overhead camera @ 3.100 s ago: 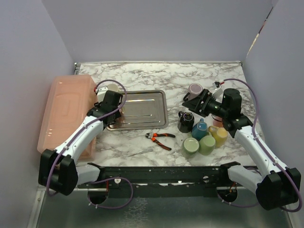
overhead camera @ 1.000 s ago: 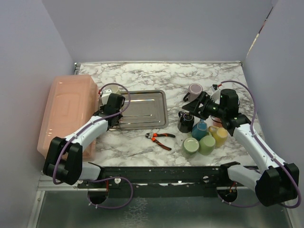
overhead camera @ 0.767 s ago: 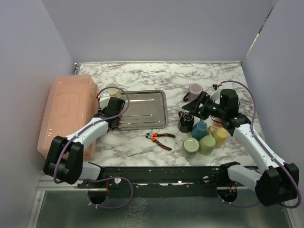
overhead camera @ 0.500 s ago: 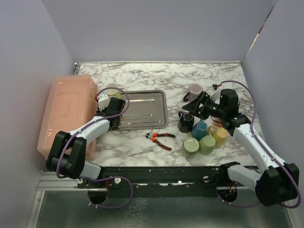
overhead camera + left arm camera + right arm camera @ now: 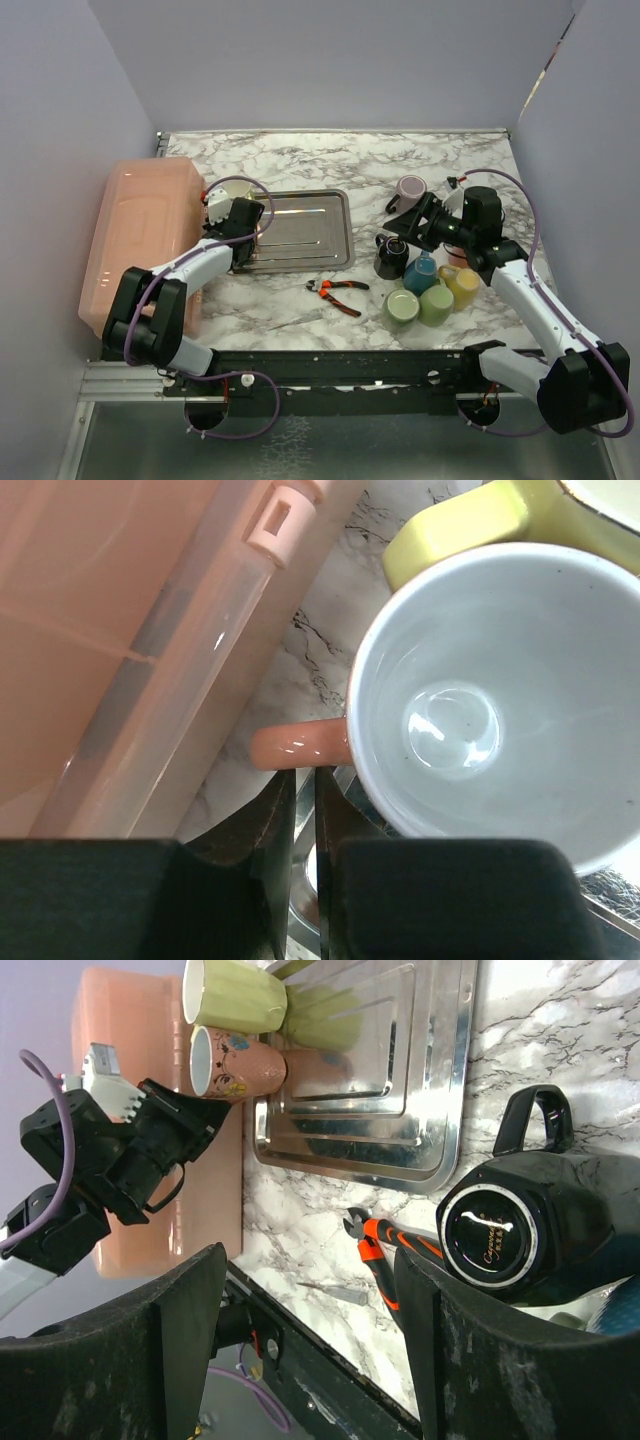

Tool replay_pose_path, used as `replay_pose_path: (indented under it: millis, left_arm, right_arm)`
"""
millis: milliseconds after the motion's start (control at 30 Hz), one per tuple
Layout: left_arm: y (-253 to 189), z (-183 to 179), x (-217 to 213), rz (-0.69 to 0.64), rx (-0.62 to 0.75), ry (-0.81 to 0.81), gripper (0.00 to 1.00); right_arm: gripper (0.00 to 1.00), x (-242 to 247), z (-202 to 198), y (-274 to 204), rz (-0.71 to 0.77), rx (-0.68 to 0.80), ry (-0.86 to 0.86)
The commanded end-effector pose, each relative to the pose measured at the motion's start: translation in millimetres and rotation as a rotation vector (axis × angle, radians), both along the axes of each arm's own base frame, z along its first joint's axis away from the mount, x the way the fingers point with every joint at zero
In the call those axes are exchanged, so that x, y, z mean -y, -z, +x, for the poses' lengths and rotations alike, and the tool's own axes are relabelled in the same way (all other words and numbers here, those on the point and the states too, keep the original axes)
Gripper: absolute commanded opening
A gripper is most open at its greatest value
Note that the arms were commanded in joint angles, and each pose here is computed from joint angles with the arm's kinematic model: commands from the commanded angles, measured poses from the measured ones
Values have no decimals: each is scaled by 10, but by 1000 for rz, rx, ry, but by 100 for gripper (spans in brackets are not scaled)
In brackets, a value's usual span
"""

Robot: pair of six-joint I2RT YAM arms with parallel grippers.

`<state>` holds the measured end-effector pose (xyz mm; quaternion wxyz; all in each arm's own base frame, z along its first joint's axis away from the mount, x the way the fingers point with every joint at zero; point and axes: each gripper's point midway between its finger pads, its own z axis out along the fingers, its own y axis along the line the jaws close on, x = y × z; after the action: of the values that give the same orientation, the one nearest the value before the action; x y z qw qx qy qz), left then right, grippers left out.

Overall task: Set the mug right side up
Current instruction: Turn over the cup at the center of the board.

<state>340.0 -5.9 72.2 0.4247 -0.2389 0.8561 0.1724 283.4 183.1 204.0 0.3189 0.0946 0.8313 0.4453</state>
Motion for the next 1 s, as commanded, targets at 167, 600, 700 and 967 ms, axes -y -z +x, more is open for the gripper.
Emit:
replay_pose_path:
  millis: [167,600,700,967]
  left_arm:
    - [-189,-64,-39,-27,48,-26,17]
    - [-923,-233,320,-288,190,117,61]
    - [-1135,-218,490,-339,227,227,73]
    - [-1425,-222,718,-396,284,380,99]
  right_arm:
    - [72,71,74,-80,-69,25,24]
    - [72,871,467,-161,-502,43,335]
    - [73,958,590,-59,-552,-8,383]
    - [81,914,949,213,-546,-84,467]
